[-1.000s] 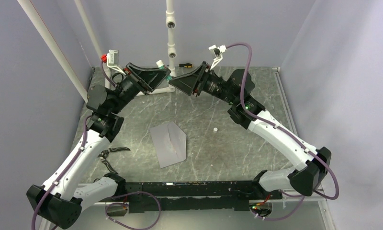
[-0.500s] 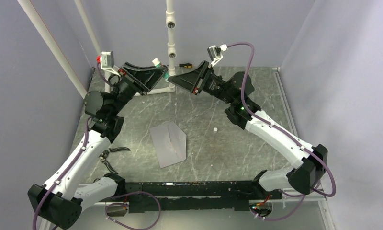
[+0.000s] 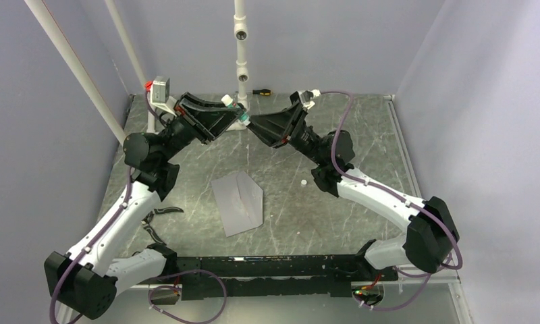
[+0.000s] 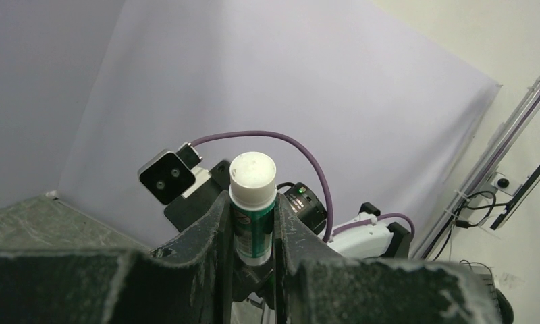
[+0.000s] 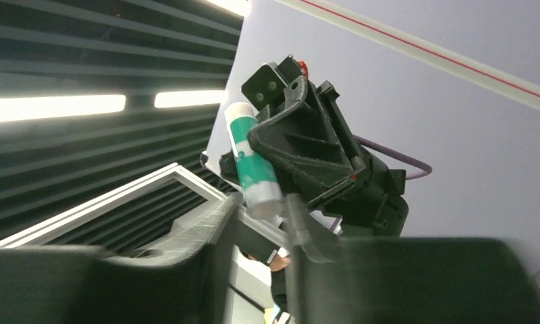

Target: Place the letter into the envelope and seal it

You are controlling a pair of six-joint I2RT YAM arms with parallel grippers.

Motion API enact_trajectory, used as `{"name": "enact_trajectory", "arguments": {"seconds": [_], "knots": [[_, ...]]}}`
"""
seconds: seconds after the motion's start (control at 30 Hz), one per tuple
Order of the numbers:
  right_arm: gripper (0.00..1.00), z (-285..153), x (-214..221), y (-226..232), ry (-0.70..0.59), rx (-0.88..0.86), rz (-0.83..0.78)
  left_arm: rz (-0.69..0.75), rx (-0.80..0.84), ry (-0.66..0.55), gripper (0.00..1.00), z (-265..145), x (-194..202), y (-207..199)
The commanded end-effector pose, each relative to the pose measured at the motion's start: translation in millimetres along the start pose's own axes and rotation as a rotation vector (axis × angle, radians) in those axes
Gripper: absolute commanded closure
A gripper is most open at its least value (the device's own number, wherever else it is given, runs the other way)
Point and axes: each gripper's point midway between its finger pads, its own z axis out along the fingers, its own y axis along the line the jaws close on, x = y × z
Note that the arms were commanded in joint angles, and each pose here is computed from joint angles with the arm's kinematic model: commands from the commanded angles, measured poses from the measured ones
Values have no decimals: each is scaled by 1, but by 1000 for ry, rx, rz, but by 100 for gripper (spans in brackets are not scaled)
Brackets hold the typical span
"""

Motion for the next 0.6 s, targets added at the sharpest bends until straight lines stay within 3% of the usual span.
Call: {"name": "enact_trajectory", "arguments": {"seconds": [0.0, 0.07, 0.13, 0.2, 0.37, 0.57], "knots": [[50, -4, -8, 69, -25, -196, -173, 15, 23, 60, 97, -7, 5, -19], [35, 0, 9, 48, 91, -92, -400, -10, -22, 39, 98, -6, 0, -15], [31, 2, 21, 13, 216, 63, -670, -28, -71, 10, 98, -6, -8, -13], [31, -6, 20, -8, 247, 171, -817, -38, -134, -6, 98, -6, -15, -9], [30, -21, 9, -20, 253, 258, -1072, -92, -201, -37, 98, -5, -24, -4], [31, -7, -6, -1, 242, 325, -1278, -134, -200, -35, 97, -1, -23, -1]]}}
